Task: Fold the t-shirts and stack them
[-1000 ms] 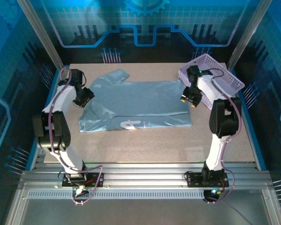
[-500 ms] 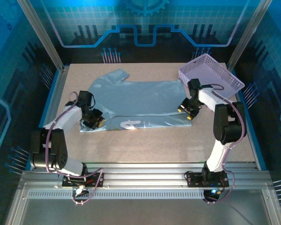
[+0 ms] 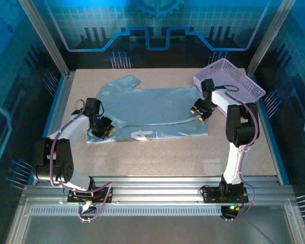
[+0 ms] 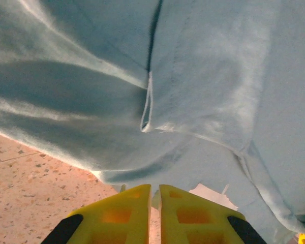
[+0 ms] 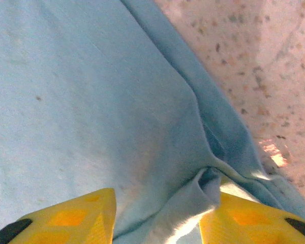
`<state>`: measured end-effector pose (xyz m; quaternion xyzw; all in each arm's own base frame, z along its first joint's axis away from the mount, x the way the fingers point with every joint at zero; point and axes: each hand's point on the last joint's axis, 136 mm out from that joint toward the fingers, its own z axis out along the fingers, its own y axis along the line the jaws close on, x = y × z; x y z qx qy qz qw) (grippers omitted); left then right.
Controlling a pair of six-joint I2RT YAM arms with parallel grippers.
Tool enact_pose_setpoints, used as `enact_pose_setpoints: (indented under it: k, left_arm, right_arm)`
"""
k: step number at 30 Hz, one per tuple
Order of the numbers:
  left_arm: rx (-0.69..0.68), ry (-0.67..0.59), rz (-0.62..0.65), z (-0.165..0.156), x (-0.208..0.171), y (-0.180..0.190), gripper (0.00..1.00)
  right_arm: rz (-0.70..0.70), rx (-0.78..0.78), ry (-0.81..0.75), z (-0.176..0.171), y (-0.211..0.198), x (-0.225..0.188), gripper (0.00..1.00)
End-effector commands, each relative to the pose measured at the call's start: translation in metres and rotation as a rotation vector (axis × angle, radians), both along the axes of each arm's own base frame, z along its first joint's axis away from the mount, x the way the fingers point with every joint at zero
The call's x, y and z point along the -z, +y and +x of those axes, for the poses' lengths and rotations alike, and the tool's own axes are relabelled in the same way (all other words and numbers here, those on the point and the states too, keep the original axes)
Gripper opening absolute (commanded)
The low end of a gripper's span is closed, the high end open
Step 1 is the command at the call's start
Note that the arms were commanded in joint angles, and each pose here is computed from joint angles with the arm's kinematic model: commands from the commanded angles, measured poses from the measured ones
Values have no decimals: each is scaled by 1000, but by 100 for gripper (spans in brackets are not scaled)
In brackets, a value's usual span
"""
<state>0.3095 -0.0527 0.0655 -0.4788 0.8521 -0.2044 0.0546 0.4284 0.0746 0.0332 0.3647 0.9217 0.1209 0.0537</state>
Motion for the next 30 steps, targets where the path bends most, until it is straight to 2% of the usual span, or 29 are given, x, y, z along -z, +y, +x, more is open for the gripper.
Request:
enact_pose_setpoints:
  k: [1, 4, 11, 16, 18, 23, 26, 30]
  left_arm:
    - [28, -3, -4, 3, -4, -4, 13]
    - [24, -10, -6, 4, -5, -5, 13]
    - [26, -18, -7, 5, -8, -5, 13]
    - [18, -26, -3, 7, -13, -4, 14]
    - [10, -28, -1, 8, -15, -3, 19]
    - [-17, -35, -17, 14, -20, -2, 22]
    - [-63, -43, -53, 19, -19, 0, 34]
    - [-110, -12, -103, 23, -7, 2, 36]
  right_arm:
    - [-17, 27, 42, 2, -8, 1, 43]
    - [-29, 37, 47, 5, -10, 4, 38]
    - [-47, 16, 48, 20, -12, 4, 35]
    - [-76, 20, 41, 19, -20, -1, 29]
    - [-87, 24, 44, 17, -25, -3, 26]
    - [-128, 2, 15, 18, -33, -15, 22]
    - [-165, -11, -39, 17, -37, -35, 26]
    - [-170, -55, -74, 5, -30, -52, 29]
